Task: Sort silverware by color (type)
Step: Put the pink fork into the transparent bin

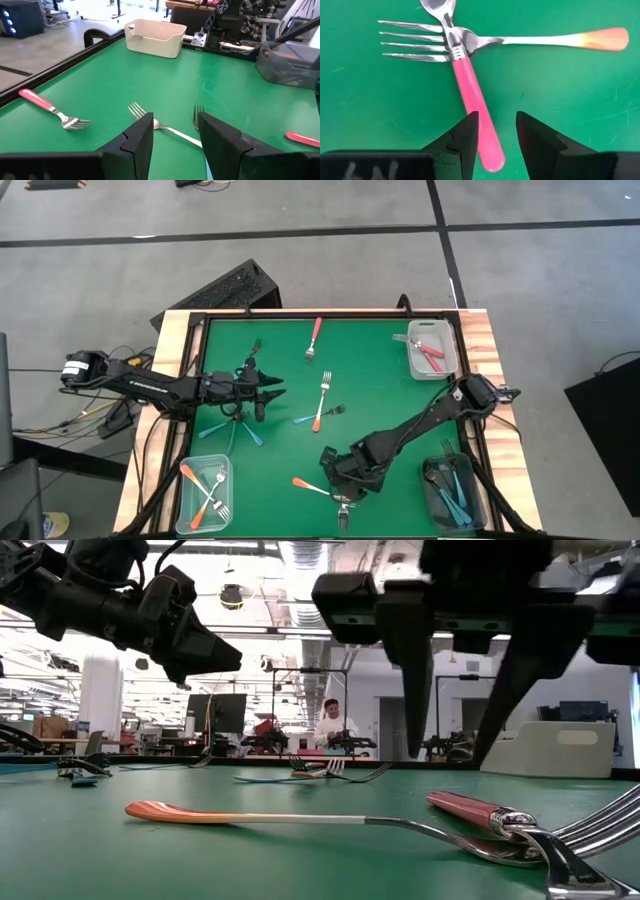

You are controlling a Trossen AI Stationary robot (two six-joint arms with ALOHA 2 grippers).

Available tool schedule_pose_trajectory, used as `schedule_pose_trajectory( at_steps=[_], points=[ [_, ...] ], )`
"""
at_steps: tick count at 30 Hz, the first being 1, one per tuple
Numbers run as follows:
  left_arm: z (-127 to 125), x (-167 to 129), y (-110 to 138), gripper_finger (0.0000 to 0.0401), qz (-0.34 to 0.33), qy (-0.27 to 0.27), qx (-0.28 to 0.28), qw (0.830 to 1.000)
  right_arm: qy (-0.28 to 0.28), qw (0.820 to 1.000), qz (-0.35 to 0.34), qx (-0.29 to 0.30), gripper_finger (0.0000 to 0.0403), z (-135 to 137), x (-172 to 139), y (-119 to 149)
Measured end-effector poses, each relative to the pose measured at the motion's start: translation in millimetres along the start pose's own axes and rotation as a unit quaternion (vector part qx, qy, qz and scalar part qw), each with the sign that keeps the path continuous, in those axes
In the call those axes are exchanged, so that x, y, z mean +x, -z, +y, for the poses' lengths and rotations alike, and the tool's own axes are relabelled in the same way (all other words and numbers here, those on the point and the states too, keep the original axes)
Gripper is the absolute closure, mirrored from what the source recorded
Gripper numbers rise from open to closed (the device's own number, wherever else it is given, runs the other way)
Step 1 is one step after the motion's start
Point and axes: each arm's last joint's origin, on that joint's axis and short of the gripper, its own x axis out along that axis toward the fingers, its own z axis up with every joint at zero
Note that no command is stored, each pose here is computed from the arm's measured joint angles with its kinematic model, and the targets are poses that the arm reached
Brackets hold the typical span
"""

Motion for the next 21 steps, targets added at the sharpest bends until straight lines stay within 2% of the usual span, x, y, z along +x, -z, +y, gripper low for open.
schedule_pose_trajectory(
  at_steps=[5, 21],
  points=[
    [0.2, 0.0, 0.8, 0.026, 0.004, -0.001, 0.001, 1.0, -0.023, 0.999, -0.015, 0.021, 0.0246, -4.3, -0.3, 5.0],
    [1.2, 0.0, 2.2, 0.026, 0.01, -0.014, 0.009, 1.0, -0.033, 0.999, -0.033, 0.015, 0.0246, 2.4, 17.9, 21.4]
  ],
)
